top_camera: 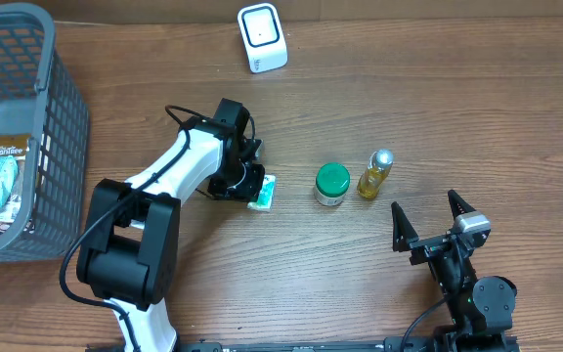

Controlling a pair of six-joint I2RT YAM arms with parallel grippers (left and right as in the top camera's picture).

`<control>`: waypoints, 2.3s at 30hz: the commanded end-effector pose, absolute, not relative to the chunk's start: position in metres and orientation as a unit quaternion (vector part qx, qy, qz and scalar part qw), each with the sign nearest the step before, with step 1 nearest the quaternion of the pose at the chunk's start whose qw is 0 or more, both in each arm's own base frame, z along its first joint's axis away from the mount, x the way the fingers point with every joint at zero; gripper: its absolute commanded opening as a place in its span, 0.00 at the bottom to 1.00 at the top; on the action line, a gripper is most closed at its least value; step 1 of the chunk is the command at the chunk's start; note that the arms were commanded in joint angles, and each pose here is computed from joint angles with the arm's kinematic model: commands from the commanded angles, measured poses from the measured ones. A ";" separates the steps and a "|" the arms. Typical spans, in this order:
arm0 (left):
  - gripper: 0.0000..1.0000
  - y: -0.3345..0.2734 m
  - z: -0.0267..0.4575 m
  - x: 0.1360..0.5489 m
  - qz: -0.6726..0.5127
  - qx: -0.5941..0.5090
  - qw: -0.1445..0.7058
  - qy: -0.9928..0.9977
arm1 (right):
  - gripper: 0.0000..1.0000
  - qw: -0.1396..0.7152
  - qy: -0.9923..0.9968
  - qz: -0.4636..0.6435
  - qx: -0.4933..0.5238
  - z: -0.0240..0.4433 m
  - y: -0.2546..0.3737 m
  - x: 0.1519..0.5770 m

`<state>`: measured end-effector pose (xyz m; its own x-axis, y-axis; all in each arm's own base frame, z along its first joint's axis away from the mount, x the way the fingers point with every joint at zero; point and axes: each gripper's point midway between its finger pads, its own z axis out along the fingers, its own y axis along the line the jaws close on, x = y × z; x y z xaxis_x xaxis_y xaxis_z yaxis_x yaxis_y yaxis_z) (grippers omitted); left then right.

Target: Scan the item barcode

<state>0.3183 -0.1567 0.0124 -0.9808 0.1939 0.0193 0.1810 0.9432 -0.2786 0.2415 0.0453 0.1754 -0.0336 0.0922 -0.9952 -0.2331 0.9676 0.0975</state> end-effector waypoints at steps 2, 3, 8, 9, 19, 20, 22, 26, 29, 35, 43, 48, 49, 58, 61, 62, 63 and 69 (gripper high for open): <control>0.04 -0.148 0.033 0.330 0.039 -0.098 -0.035 -0.994 | 1.00 0.694 0.710 0.114 -0.046 0.173 0.043 0.242; 0.04 -0.149 0.040 0.331 -0.003 -0.112 -0.059 -0.992 | 1.00 0.694 0.710 0.114 -0.046 0.173 0.043 0.242; 0.04 -0.167 0.074 0.328 -0.189 -0.175 -0.176 -0.950 | 1.00 0.694 0.710 0.114 -0.046 0.173 0.043 0.242; 0.04 -0.171 0.082 0.327 -0.227 -0.182 -0.204 -0.935 | 1.00 0.694 0.710 0.114 -0.046 0.173 0.043 0.242; 0.04 -0.219 0.115 0.304 -0.309 -0.234 -0.326 -0.862 | 1.00 0.694 0.710 0.114 -0.046 0.173 0.043 0.242; 0.04 -0.218 0.115 0.304 -0.311 -0.231 -0.327 -0.862 | 1.00 0.694 0.710 0.114 -0.046 0.173 0.043 0.242; 0.04 -0.213 0.115 0.305 -0.325 -0.222 -0.333 -0.857 | 1.00 0.694 0.710 0.114 -0.046 0.173 0.043 0.242; 0.04 -0.203 0.117 0.306 -0.357 -0.202 -0.347 -0.843 | 1.00 0.694 0.710 0.114 -0.046 0.173 0.043 0.242; 0.04 -0.200 0.109 0.305 -0.370 -0.204 -0.343 -0.839 | 1.00 0.694 0.710 0.114 -0.046 0.173 0.043 0.242; 0.04 -0.197 0.081 0.303 -0.389 -0.209 -0.322 -0.837 | 1.00 0.694 0.710 0.114 -0.046 0.173 0.043 0.242; 0.04 -0.194 0.052 0.299 -0.411 -0.231 -0.288 -0.833 | 1.00 0.694 0.710 0.114 -0.046 0.173 0.043 0.242; 0.04 -0.196 0.041 0.293 -0.394 -0.238 -0.263 -0.848 | 1.00 0.694 0.710 0.114 -0.046 0.173 0.043 0.242; 0.04 -0.197 0.039 0.293 -0.392 -0.247 -0.256 -0.848 | 1.00 0.694 0.710 0.114 -0.046 0.173 0.043 0.242; 0.05 -0.205 0.010 0.287 -0.383 -0.324 -0.197 -0.842 | 1.00 0.694 0.710 0.114 -0.046 0.173 0.043 0.242; 0.05 -0.205 0.009 0.287 -0.383 -0.325 -0.197 -0.842 | 1.00 0.694 0.710 0.114 -0.046 0.173 0.043 0.242; 0.06 -0.205 0.009 0.287 -0.383 -0.325 -0.197 -0.842 | 1.00 0.694 0.710 0.114 -0.046 0.173 0.043 0.242; 0.10 -0.205 0.009 0.287 -0.383 -0.325 -0.197 -0.842 | 1.00 0.694 0.710 0.114 -0.046 0.173 0.043 0.242; 0.30 -0.203 0.010 0.287 -0.386 -0.324 -0.195 -0.841 | 1.00 0.694 0.710 0.114 -0.046 0.173 0.043 0.242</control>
<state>0.3052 -0.2087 0.0466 -0.7110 0.6562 -0.2526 0.2384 0.5629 0.7914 0.2415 0.0453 0.1756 -0.0330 0.0930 -0.9951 -0.2331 0.9675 0.0981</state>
